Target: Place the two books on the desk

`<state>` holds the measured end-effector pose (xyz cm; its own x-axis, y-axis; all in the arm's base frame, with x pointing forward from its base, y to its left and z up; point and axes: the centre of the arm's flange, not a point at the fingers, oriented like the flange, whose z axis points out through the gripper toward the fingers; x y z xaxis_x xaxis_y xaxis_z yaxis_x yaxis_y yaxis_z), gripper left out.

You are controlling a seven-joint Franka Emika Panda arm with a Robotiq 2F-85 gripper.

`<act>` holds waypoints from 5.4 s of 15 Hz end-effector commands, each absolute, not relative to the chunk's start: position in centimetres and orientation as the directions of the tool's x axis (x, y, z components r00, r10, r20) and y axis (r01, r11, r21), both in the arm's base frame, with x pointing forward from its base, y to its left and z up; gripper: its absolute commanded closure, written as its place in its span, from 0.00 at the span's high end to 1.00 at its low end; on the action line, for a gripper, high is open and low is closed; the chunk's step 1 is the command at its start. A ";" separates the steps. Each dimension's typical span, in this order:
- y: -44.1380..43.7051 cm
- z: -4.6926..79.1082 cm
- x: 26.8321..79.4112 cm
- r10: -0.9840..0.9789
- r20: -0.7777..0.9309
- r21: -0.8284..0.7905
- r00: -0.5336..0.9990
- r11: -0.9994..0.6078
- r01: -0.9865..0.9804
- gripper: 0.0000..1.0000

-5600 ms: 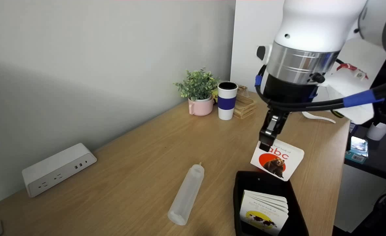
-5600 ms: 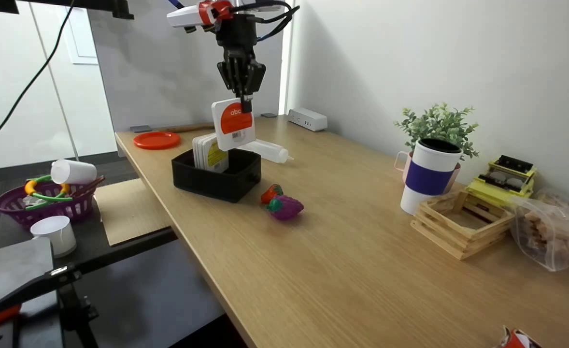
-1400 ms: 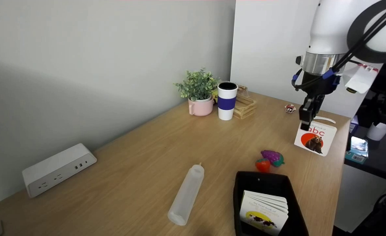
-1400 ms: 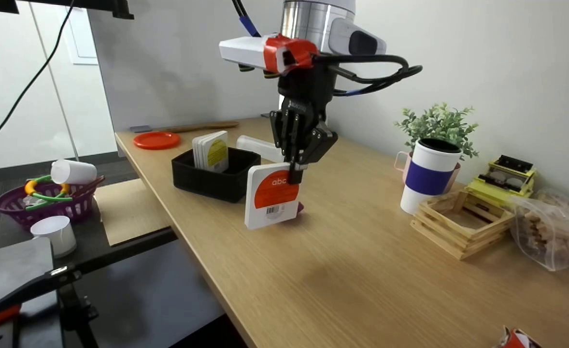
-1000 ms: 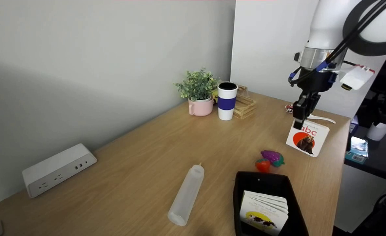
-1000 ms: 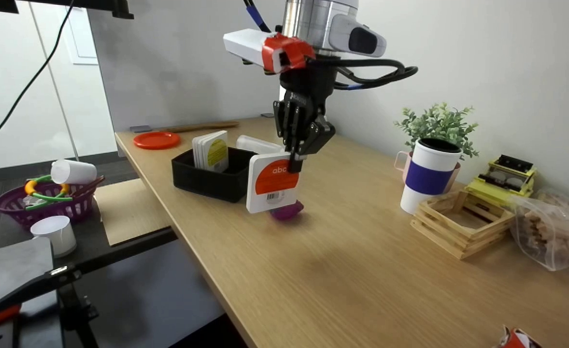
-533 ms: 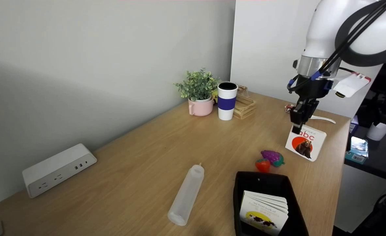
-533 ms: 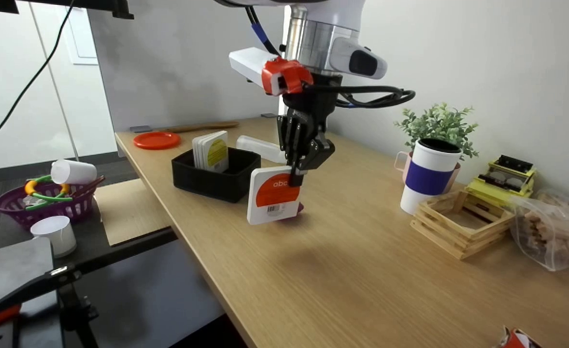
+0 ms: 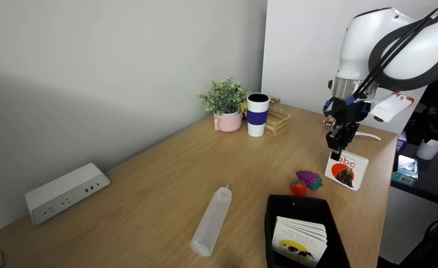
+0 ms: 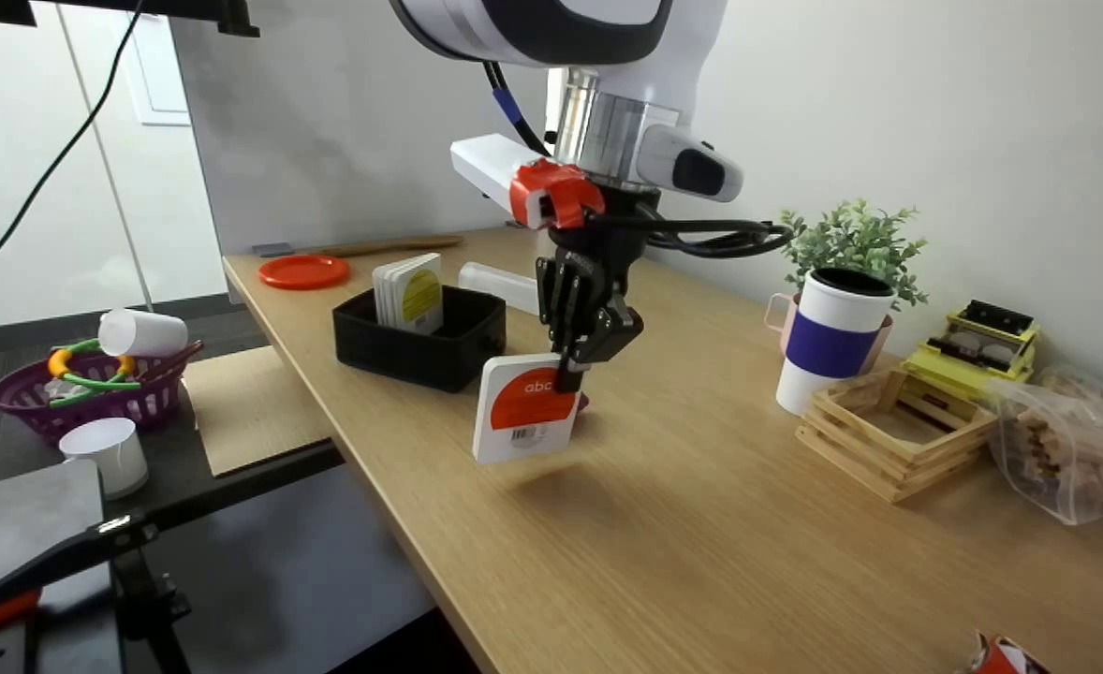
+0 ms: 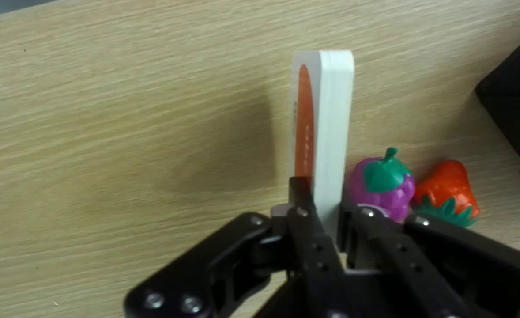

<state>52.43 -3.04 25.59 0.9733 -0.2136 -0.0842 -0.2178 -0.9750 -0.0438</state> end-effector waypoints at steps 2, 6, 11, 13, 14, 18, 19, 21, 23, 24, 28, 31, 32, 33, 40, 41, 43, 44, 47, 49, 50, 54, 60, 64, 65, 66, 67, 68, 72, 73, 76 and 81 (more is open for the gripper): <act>-3.5 24.8 53.3 -0.220 -0.086 -0.028 0.972 -0.974 -0.224 0.04; -3.0 25.1 52.5 -0.212 -0.092 -0.041 0.973 -0.975 -0.217 0.14; -3.0 25.1 52.5 -0.212 -0.092 -0.041 0.973 -0.975 -0.217 0.14; -3.0 25.1 52.5 -0.212 -0.092 -0.041 0.973 -0.975 -0.217 0.04; -3.0 25.1 52.5 -0.214 -0.091 -0.041 0.973 -0.975 -0.218 0.04; -3.0 25.2 52.5 -0.218 -0.090 -0.039 0.972 -0.974 -0.222 0.04; -3.0 25.2 52.5 -0.218 -0.089 -0.039 0.972 -0.974 -0.222 0.04; -2.9 25.3 52.5 -0.220 -0.089 -0.037 0.971 -0.974 -0.224 0.40; -2.9 25.3 52.6 -0.221 -0.089 -0.037 0.971 -0.974 -0.225 0.51; -2.9 25.3 52.6 -0.222 -0.089 -0.037 0.971 -0.974 -0.226 0.60; -2.9 25.4 52.6 -0.222 -0.088 -0.039 0.971 -0.973 -0.226 0.88; -2.8 26.5 52.2 -0.233 -0.072 -0.035 0.970 -0.971 -0.236 1.00; -2.6 27.5 51.9 -0.243 -0.062 -0.029 0.968 -0.969 -0.245 1.00; -2.5 28.3 51.6 -0.250 -0.052 -0.022 0.967 -0.968 -0.251 1.00; 0.6 37.3 49.9 -0.178 0.077 0.047 0.981 -0.982 -0.182 1.00; 1.3 38.4 49.9 -0.158 0.089 0.052 0.983 -0.985 -0.163 1.00; 3.1 39.7 50.5 -0.117 0.109 0.064 0.987 -0.990 -0.124 1.00; 4.2 40.0 51.0 -0.098 0.109 0.071 0.989 -0.992 -0.106 1.00; 7.1 39.4 52.2 -0.048 0.107 0.110 0.993 -0.992 -0.060 1.00; 9.3 38.8 53.0 -0.012 0.098 0.143 0.995 -0.989 -0.026 1.00; 10.4 38.4 53.4 0.006 0.089 0.160 0.996 -0.987 -0.008 1.00; 14.5 36.6 54.9 0.078 0.041 0.226 0.996 -0.972 0.067 1.00; 19.5 35.0 57.0 0.160 -0.027 0.242 0.987 -0.957 0.161 1.00; 21.5 34.0 57.8 0.171 -0.057 0.213 0.984 -0.960 0.179 1.00; 21.5 34.1 57.7 0.173 -0.060 0.214 0.983 -0.960 0.182 1.00; 21.0 33.9 56.5 0.166 -0.029 0.222 0.986 -0.961 0.168 1.00; 21.2 33.8 56.7 0.167 -0.029 0.221 0.985 -0.960 0.170 1.00; 21.2 33.7 56.6 0.168 -0.031 0.221 0.985 -0.960 0.170 1.00; 20.7 33.6 56.2 0.172 -0.018 0.201 0.985 -0.964 0.172 1.00; 20.7 33.1 56.3 0.195 -0.008 0.176 0.981 -0.965 0.193 1.00; 21.9 31.8 57.0 0.256 -0.002 0.099 0.967 -0.962 0.255 1.00; 23.5 29.5 56.6 0.348 -0.046 -0.044 0.936 -0.937 0.347 1.00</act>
<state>56.71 23.20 30.77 0.9554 0.2938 -0.0285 0.2947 -0.9550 0.0340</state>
